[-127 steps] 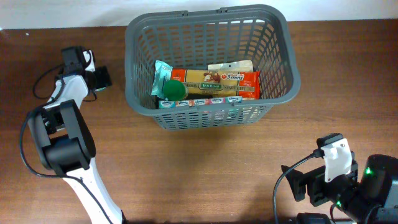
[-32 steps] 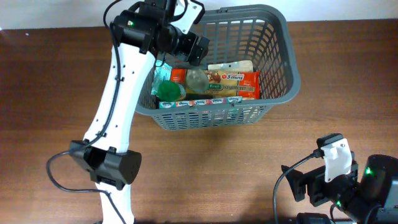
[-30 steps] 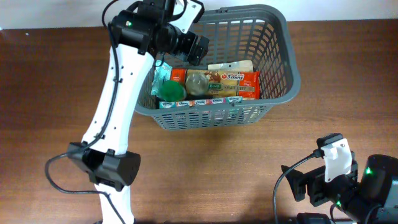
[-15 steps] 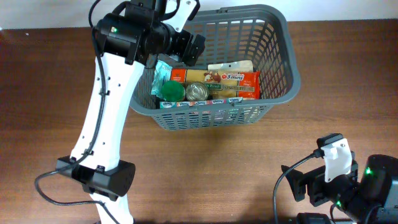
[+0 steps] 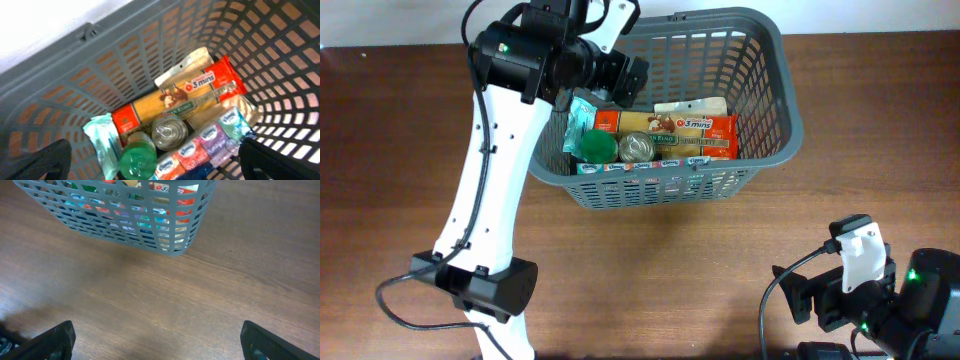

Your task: Pack container

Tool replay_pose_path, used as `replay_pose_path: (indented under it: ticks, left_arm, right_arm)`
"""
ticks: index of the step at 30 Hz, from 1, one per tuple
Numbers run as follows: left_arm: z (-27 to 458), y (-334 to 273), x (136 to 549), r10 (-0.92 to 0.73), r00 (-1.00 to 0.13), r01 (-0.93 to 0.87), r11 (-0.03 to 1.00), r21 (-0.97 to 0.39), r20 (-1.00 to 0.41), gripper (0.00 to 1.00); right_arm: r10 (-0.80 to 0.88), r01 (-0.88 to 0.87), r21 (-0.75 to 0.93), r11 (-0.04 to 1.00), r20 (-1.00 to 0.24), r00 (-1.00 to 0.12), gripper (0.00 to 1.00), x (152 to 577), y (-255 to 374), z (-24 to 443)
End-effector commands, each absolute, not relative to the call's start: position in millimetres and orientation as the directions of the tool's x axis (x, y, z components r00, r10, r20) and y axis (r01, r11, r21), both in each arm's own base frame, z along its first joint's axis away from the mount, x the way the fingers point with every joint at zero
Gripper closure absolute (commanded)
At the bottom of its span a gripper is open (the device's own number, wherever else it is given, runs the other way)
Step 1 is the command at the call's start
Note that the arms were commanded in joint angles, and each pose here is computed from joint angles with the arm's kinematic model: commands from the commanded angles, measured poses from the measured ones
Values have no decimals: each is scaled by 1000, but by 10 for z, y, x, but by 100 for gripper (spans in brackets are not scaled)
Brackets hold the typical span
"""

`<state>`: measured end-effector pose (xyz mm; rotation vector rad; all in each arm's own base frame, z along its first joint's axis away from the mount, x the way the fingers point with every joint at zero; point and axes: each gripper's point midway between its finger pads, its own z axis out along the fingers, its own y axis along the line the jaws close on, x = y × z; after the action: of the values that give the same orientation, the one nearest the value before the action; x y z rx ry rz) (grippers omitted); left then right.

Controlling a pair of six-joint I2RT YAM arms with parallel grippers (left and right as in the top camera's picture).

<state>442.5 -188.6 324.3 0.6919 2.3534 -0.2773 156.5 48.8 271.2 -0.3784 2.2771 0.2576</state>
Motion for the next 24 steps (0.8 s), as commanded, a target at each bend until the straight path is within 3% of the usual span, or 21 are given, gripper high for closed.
replay_pose_path:
  ticks: [1, 5, 14, 24]
  left_arm:
    - [3430, -1683, 4452, 400, -623, 478, 875, 77, -673, 1]
    - [3543, -1471, 4429, 350, -645, 372, 920, 122, -679, 1]
    - [3923, -1192, 3866, 349, -642, 341, 927, 154, -683, 1]
    - [4590, -932, 3139, 307, -522, 316, 936, 153, -796, 1]
  right_arm:
    - [-175, -335, 69, 940, -745, -644, 1, 1576, 471, 2702]
    - [-175, -335, 70, 940, -744, -644, 1, 1575, 471, 2701]
    - [-175, -335, 69, 940, -745, -644, 1, 1576, 471, 2702]
    - [-175, -335, 69, 940, -745, -644, 1, 1576, 471, 2702]
